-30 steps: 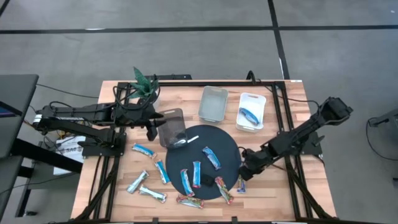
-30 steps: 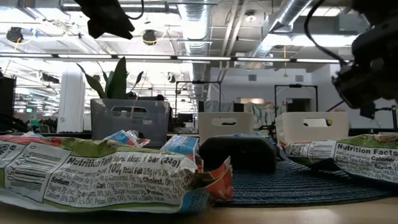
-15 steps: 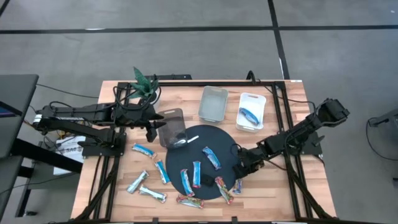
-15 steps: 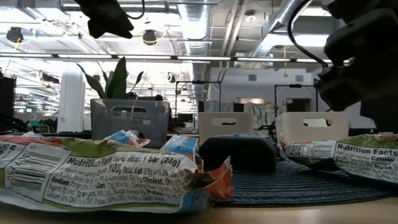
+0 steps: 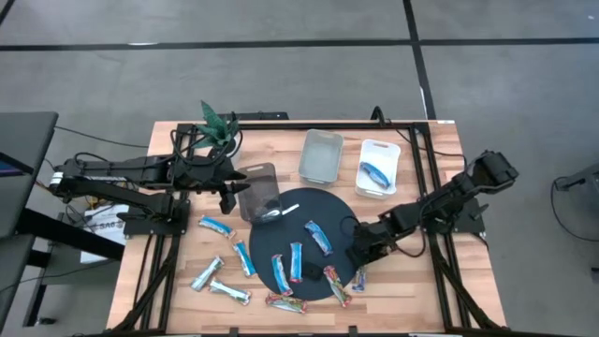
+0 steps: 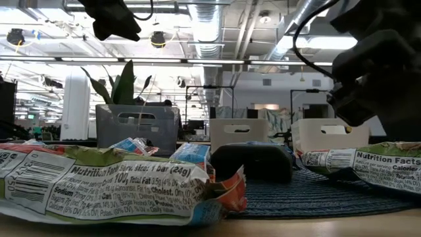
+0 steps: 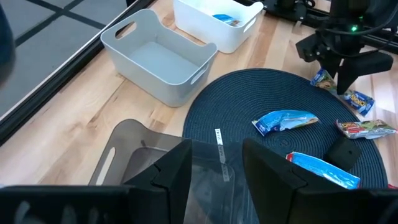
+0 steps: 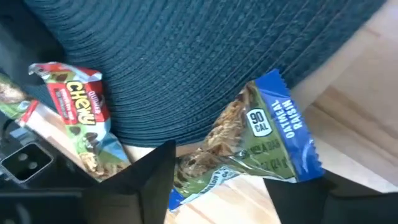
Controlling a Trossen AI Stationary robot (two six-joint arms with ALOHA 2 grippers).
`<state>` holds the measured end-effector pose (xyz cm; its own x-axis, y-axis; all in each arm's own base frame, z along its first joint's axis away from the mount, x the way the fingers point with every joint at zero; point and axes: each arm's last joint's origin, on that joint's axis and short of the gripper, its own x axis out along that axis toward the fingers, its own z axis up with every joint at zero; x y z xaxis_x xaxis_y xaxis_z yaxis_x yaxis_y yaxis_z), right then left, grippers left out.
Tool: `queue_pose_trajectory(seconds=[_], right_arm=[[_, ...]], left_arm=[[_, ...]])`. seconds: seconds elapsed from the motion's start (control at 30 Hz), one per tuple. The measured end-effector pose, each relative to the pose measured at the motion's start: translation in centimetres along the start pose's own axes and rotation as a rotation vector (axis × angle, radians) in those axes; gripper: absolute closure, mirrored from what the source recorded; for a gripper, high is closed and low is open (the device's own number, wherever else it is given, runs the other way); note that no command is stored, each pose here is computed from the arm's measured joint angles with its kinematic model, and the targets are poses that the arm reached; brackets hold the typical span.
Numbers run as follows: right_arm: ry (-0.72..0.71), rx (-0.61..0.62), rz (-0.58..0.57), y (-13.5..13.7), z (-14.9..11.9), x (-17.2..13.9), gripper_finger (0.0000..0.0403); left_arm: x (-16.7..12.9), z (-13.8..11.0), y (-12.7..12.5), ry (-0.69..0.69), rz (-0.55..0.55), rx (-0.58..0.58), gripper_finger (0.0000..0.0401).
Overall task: Pick and place Granola Bars by type
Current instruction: Put the right blue granola bar into the white bin
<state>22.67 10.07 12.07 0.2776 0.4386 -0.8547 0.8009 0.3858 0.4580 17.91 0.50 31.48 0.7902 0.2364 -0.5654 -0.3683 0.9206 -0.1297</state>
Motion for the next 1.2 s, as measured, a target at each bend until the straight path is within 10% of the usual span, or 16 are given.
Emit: queue_pose_trajectory(seconds=[0.37, 0.8, 1.2], right_arm=[[-0.046, -0.036, 0.007, 0.1, 1.0, -0.9, 0.0388], [-0.210, -0.169, 0.058, 3.7, 4.2, -7.6, 0.0393], [-0.500, -0.156, -0.321, 0.9, 7.6, -19.8, 0.0386]], left_arm=[[0.0, 0.0, 0.0, 0.000, 0.001, 0.000, 0.0267], [0.0, 0.0, 0.0, -0.002, 0.000, -0.001, 0.0267], [0.0, 0.0, 0.0, -0.004, 0.000, -0.002, 0.0267]])
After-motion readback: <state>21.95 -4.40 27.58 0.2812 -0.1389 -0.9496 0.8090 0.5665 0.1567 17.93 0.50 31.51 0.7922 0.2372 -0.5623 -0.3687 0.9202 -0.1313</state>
